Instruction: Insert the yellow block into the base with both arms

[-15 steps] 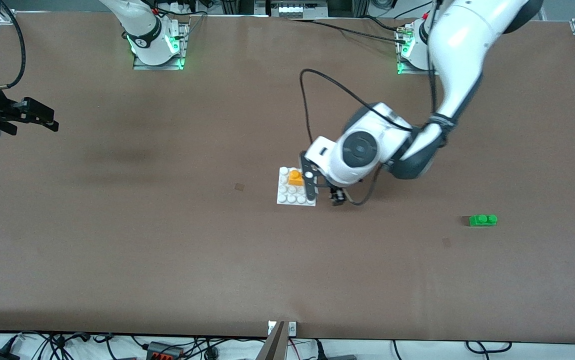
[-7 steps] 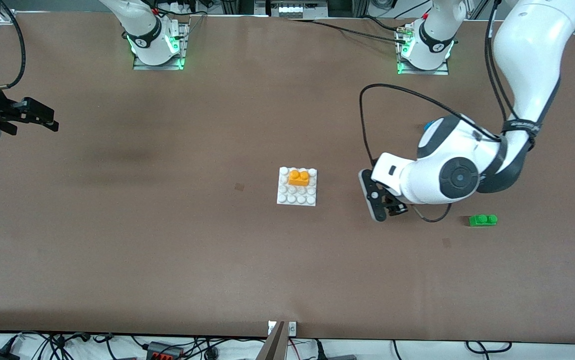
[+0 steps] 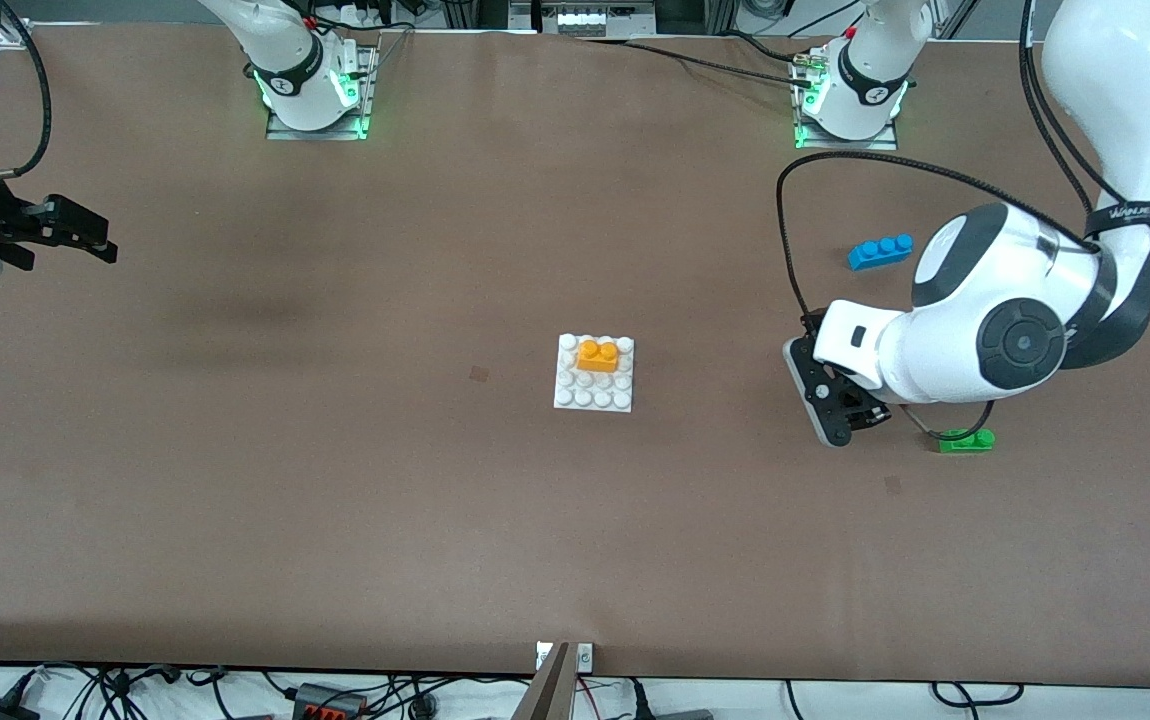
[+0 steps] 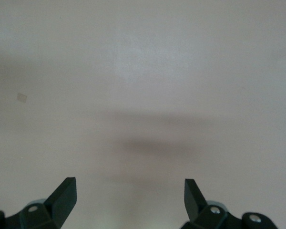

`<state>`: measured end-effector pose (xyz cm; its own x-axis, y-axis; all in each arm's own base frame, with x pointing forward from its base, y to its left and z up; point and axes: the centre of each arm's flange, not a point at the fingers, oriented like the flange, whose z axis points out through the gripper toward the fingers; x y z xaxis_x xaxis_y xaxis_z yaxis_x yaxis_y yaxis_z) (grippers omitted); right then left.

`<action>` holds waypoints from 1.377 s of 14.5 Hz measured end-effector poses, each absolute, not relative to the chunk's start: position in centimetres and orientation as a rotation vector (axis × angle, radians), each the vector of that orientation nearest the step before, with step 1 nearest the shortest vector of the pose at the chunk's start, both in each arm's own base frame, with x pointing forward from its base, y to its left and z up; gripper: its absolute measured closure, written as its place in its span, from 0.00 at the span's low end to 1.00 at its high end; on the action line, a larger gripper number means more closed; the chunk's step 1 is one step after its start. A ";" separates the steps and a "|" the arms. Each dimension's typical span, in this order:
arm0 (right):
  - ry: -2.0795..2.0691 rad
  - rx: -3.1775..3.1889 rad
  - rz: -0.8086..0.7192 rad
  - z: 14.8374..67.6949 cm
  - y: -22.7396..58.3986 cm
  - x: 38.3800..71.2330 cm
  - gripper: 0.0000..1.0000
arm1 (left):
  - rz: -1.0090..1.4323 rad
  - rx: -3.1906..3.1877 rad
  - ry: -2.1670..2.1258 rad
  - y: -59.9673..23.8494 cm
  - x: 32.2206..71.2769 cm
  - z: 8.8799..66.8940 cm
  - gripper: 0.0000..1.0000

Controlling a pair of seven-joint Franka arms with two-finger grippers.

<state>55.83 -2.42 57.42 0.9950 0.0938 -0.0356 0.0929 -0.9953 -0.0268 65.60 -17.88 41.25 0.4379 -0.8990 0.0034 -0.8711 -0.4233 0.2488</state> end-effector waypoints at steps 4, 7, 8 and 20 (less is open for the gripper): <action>-0.146 -3.113 0.058 57.4 -2.4 55.8 0.00 | -0.105 2.526 -1.201 -11.3 66.7 43.9 0.00; -0.146 -3.113 0.058 57.4 -2.4 55.8 0.00 | -0.023 2.606 -1.038 -6.2 66.7 47.1 0.00; -0.146 -3.113 0.058 57.4 -2.4 55.8 0.00 | -0.007 2.647 -0.998 -6.1 66.2 48.9 0.00; -0.146 -3.112 0.058 57.4 -2.4 55.8 0.00 | -0.039 2.985 -0.296 -1.9 56.9 59.5 0.00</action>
<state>55.82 -2.39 57.42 0.9949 0.0942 -0.0361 0.0932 -0.9953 -0.0268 56.86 -1.85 59.51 0.9803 -0.1973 -0.0117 -0.1937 -0.9706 0.1432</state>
